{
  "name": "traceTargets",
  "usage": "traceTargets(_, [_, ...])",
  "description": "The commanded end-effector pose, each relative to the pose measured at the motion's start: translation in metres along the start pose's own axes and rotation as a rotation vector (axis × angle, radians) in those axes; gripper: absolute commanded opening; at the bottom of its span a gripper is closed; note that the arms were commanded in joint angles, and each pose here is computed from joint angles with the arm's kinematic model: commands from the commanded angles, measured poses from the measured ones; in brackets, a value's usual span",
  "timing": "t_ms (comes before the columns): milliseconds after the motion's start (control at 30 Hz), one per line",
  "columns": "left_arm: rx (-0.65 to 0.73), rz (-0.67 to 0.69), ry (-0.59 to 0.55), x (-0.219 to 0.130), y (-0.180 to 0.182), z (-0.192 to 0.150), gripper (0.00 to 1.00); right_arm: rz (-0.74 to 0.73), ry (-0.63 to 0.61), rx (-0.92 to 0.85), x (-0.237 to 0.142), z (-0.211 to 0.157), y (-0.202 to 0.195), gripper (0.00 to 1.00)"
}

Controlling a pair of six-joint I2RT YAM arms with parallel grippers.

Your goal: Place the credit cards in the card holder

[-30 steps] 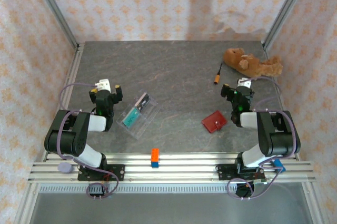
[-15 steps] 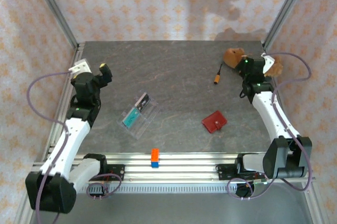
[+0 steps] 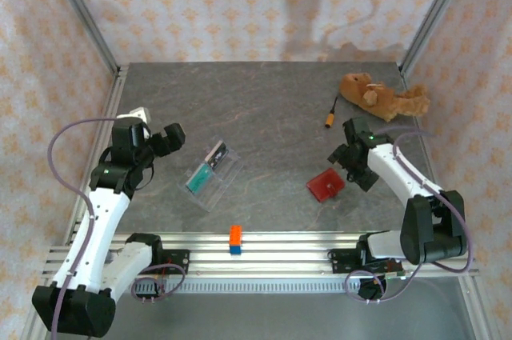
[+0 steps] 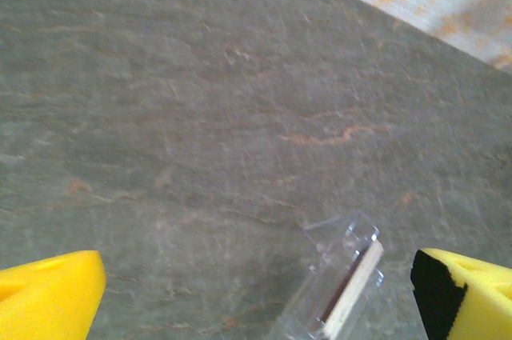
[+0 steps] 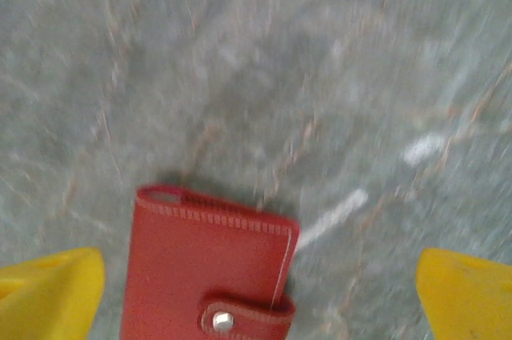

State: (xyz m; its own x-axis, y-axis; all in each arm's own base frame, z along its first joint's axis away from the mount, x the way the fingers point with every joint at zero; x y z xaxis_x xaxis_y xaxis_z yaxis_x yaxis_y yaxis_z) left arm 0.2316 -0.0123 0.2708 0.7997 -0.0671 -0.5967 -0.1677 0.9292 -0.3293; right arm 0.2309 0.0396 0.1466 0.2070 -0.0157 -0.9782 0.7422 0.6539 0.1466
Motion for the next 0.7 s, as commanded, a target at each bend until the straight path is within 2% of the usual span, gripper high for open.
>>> traceTargets(0, [0.005,-0.079,0.038,0.002,-0.014,-0.003,0.99,0.030,0.063,0.138,-0.003,-0.021,0.000,0.99])
traceTargets(133, [0.041,-0.081,0.045,0.009,-0.022,-0.007,0.99,0.040,0.055,0.164,0.000,-0.028,0.005,0.99])
traceTargets(267, [0.044,-0.057,0.050,0.013,-0.021,-0.012,0.99,0.068,0.124,0.163,0.018,-0.037,0.013,0.99])
traceTargets(433, [0.053,-0.067,-0.030,0.004,-0.017,-0.013,0.99,-0.021,0.157,0.124,0.034,-0.040,0.013,0.99])
traceTargets(533, [0.062,-0.025,-0.023,0.003,-0.012,-0.015,0.99,-0.060,0.156,0.098,0.042,-0.040,0.011,0.99])
traceTargets(667, [0.075,-0.040,0.015,0.007,-0.013,-0.020,0.99,-0.072,0.156,0.088,0.053,-0.042,0.009,0.99])
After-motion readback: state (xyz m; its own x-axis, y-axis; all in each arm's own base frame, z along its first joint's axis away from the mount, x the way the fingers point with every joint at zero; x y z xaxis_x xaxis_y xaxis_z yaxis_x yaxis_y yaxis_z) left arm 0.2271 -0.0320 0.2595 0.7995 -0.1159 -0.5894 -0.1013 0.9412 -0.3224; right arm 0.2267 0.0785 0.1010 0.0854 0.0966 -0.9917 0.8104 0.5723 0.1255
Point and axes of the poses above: each hand's point on the last joint's axis, 136 mm out from that joint toward the fingers, its own x axis out along the fingers, its own y axis along the line the jaws close on, z = x × y, the point moved 8 cm from there along -x, back along the fingers, and after that the axes turned 4 degrees about x, right-handed, at the moved point
